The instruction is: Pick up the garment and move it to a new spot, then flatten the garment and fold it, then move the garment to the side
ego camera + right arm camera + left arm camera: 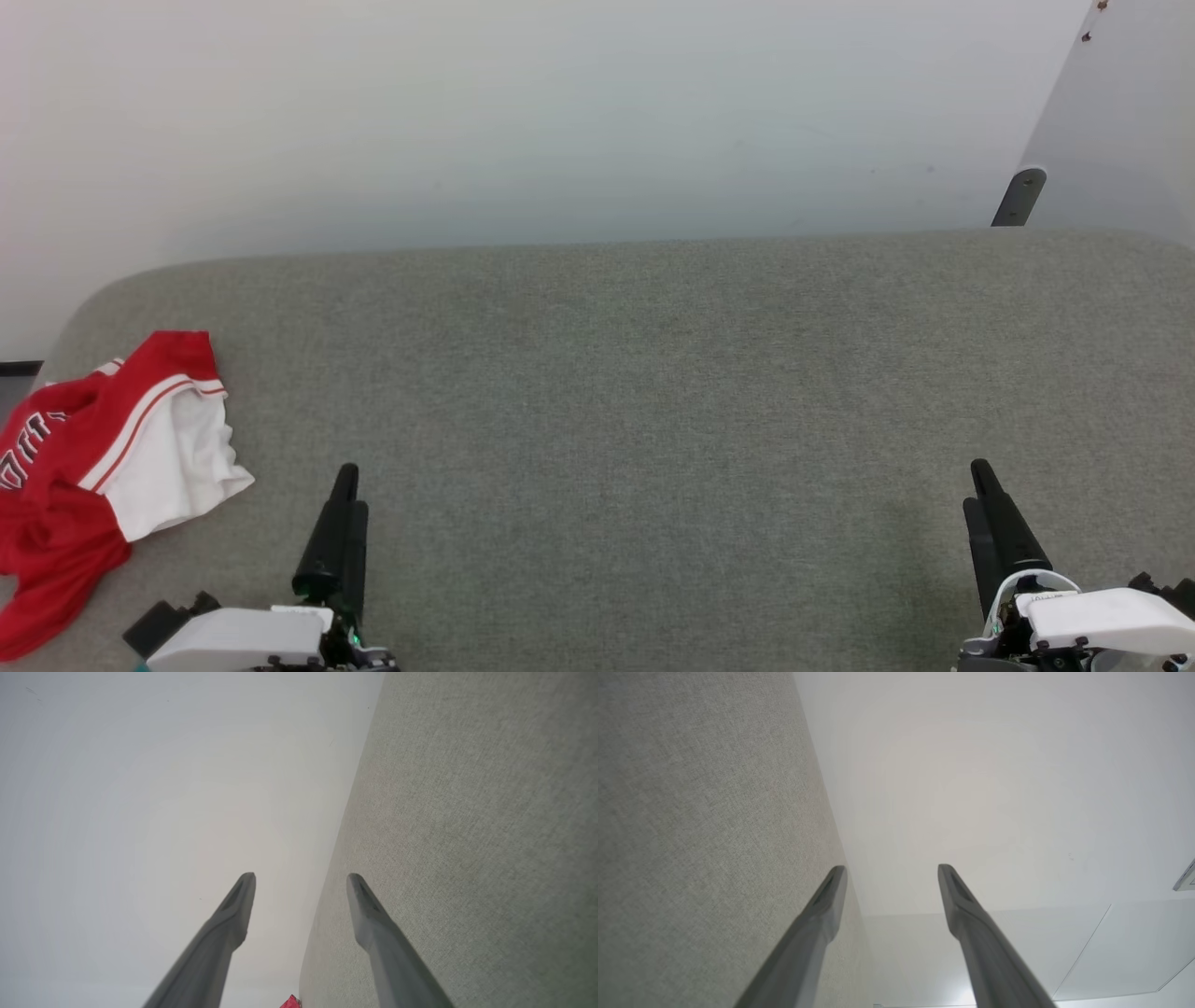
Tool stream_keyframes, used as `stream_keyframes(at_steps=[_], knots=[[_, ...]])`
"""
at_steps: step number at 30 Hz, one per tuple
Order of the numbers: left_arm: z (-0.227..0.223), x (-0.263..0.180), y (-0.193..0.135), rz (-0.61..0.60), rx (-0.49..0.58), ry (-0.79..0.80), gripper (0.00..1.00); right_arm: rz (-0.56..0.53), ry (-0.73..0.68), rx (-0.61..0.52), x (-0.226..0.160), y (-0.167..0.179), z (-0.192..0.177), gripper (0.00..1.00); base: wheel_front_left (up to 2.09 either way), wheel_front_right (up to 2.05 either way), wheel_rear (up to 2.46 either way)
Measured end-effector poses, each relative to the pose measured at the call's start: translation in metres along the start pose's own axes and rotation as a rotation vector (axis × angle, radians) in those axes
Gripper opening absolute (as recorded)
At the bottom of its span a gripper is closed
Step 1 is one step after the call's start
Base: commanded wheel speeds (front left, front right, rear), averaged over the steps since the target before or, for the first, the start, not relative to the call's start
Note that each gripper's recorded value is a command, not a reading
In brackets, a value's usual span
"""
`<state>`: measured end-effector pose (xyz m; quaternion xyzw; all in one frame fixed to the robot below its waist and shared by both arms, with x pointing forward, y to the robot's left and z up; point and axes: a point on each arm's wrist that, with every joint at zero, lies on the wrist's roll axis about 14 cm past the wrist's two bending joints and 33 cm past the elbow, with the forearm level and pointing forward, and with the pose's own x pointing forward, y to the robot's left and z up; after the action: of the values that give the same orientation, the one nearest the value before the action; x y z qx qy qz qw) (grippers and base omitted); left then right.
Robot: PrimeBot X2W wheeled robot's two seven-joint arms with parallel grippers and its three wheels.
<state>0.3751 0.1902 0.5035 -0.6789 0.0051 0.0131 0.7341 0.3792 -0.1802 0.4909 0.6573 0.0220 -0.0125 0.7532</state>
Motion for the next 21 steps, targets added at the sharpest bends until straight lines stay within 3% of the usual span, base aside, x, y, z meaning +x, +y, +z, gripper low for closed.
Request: stream_keyframes(at_steps=[14, 21], knots=[[0.0061, -0.0016, -0.0051, -0.005, 0.202, -0.011, 1.0, 0.028, 0.008, -0.203, 0.0036, 0.0084, 0.0002, 1.0, 0.0, 0.0, 0.0], [0.01, -0.003, -0.0018, 0.016, 0.374, -0.006, 1.0, 0.038, 0.014, -0.356, 0.0041, 0.0104, -0.0006, 1.0, 0.0, 0.0, 0.0]])
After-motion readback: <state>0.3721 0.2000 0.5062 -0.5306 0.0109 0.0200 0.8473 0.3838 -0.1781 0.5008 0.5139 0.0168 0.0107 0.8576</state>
